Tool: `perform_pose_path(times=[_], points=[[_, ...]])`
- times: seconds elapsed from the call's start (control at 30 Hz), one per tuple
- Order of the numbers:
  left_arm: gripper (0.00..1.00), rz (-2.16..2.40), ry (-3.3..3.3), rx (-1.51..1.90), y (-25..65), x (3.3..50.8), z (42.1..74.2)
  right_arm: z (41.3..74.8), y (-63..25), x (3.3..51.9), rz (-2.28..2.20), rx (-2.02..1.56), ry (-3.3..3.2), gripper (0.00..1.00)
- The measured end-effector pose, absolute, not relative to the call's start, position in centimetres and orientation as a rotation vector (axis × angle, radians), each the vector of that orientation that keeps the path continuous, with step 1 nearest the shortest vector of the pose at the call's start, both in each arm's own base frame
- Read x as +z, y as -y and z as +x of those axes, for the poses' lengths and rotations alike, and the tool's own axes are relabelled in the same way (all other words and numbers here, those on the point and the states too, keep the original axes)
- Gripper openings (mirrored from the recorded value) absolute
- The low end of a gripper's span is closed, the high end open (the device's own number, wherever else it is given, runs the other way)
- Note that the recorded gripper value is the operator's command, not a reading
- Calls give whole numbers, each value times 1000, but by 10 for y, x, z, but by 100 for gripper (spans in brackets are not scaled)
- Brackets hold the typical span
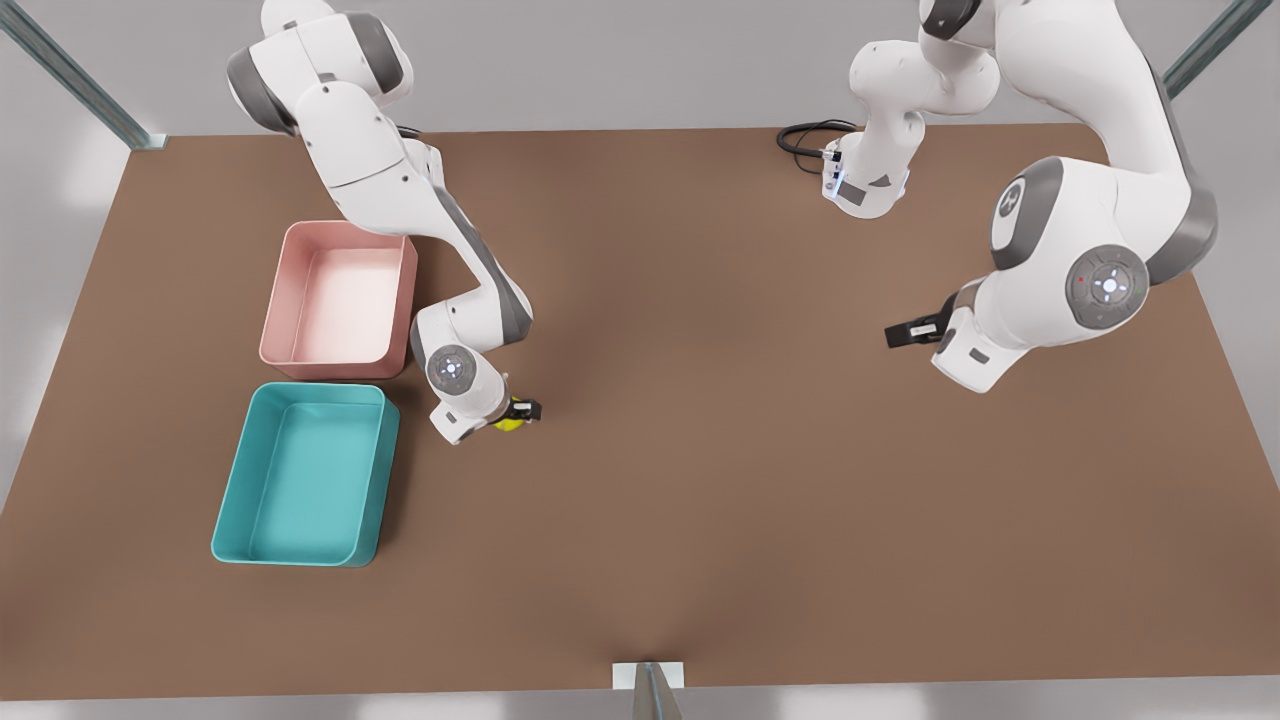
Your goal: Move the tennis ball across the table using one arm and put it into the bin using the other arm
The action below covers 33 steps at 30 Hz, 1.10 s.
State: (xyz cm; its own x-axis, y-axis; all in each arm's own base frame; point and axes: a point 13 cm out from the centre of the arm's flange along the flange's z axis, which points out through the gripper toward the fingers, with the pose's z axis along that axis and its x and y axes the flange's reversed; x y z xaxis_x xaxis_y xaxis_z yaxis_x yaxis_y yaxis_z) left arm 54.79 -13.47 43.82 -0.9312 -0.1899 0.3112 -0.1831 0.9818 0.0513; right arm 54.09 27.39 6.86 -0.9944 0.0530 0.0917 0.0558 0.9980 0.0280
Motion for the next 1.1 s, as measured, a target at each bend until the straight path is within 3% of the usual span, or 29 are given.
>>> perform_pose_path(times=[0.67, 0.73, 0.83, 1.1], points=[[100, 301, 2803, -38, 133, 437, 548, 527, -271, 26, -74, -8, 3027, 100], [100, 302, 2803, -39, 134, 437, 548, 526, -271, 26, -74, -7, 3026, 96], [100, 304, 2803, -39, 134, 437, 549, 526, -271, 26, -72, -9, 3028, 78], [100, 307, 2797, -41, 134, 433, 549, 537, -272, 41, -70, -30, 3048, 76]])
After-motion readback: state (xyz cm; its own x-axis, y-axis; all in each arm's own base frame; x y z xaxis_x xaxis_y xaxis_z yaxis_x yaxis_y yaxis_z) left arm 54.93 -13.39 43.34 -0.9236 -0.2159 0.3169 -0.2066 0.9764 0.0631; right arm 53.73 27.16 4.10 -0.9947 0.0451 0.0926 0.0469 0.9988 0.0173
